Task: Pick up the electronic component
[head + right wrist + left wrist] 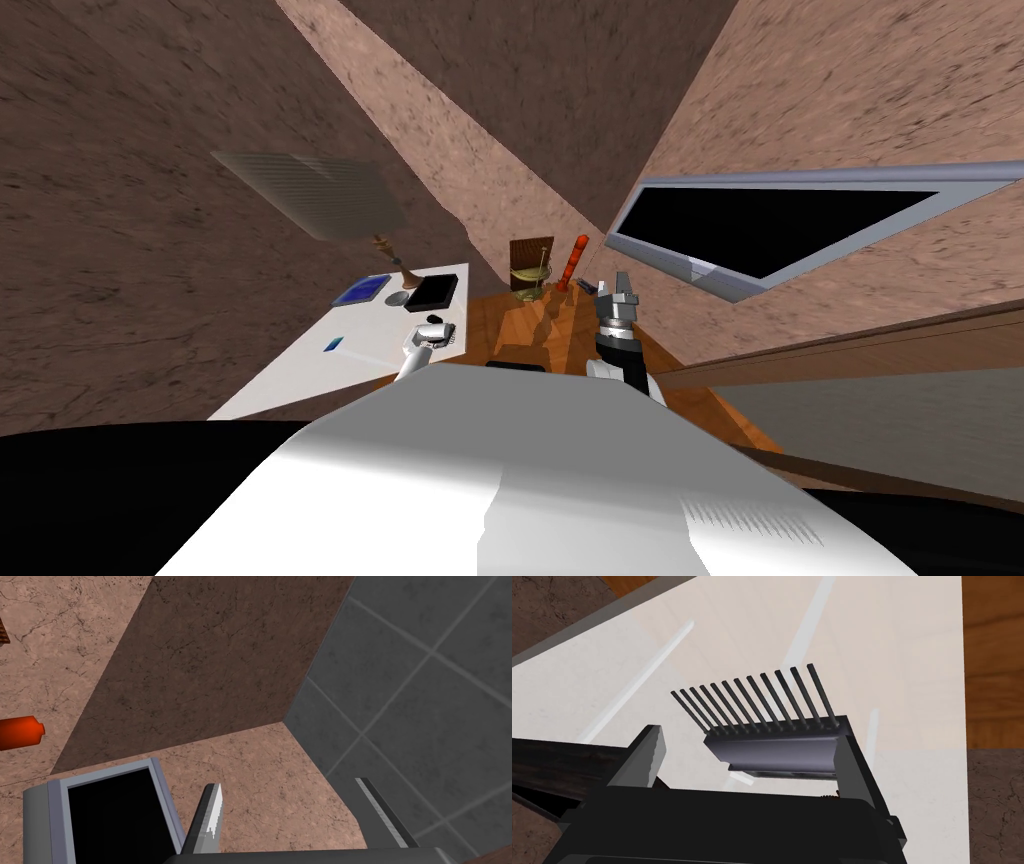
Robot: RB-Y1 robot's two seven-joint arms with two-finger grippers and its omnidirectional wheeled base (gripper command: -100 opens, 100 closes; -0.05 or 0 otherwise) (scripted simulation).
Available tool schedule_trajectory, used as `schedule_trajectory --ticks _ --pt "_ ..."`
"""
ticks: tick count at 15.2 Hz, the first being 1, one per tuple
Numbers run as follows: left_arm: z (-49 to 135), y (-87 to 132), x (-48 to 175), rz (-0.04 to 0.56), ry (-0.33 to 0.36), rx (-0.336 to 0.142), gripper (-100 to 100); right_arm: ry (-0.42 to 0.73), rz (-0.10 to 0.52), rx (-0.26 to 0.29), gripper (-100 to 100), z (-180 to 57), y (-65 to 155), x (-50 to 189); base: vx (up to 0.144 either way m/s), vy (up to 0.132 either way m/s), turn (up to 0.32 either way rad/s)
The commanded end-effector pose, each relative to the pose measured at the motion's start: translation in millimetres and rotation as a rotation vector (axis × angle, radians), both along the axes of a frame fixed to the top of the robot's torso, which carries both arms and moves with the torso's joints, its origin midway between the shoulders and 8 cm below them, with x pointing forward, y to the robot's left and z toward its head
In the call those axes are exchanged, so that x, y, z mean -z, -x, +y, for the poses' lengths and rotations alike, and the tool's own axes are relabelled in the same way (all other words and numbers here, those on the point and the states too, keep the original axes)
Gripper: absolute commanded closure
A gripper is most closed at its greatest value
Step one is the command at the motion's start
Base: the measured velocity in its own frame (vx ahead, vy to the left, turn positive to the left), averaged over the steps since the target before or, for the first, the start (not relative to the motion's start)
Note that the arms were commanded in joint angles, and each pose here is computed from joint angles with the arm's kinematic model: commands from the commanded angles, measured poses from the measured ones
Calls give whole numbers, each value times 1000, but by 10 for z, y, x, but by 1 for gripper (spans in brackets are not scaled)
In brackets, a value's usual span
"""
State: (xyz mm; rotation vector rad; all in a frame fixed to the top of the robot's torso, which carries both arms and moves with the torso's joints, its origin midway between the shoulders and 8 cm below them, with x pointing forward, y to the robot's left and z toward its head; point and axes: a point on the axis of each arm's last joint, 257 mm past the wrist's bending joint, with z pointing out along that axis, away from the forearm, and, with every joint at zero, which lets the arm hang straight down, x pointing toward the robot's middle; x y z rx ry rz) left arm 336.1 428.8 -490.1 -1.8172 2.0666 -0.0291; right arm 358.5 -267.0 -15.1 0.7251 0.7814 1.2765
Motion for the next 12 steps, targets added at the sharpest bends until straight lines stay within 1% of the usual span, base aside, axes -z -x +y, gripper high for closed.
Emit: schedule_trajectory --ticks 1,2,3,4,5,6,7,9,10,12 --pt "-7 106 72 48 15 -8 -100 0 0 0 0 0 0 0 72 -13 7" --pt "-30 187 125 87 29 -14 -100 0 0 0 0 0 0 0 69 -8 7" --pt "-33 198 128 91 30 -15 -100 0 0 0 0 0 0 0 59 -6 6" --pt "-59 276 174 128 45 -20 -100 0 0 0 0 0 0 0 63 2 8" --pt "-60 283 176 131 45 -21 -100 0 0 0 0 0 0 0 59 7 5" --pt "-88 356 214 165 59 -25 -100 0 0 0 0 0 0 0 59 7 5" --pt "-89 360 215 167 59 -26 -100 0 0 0 0 0 0 0 54 9 6" --pt "-142 487 271 224 83 -33 -100 0 0 0 0 0 0 0 60 12 7" --pt "-142 487 271 224 83 -33 -100 0 0 0 0 0 0 0 59 12 7" --pt "-182 571 304 263 100 -38 -100 0 0 0 0 0 0 0 51 13 8"
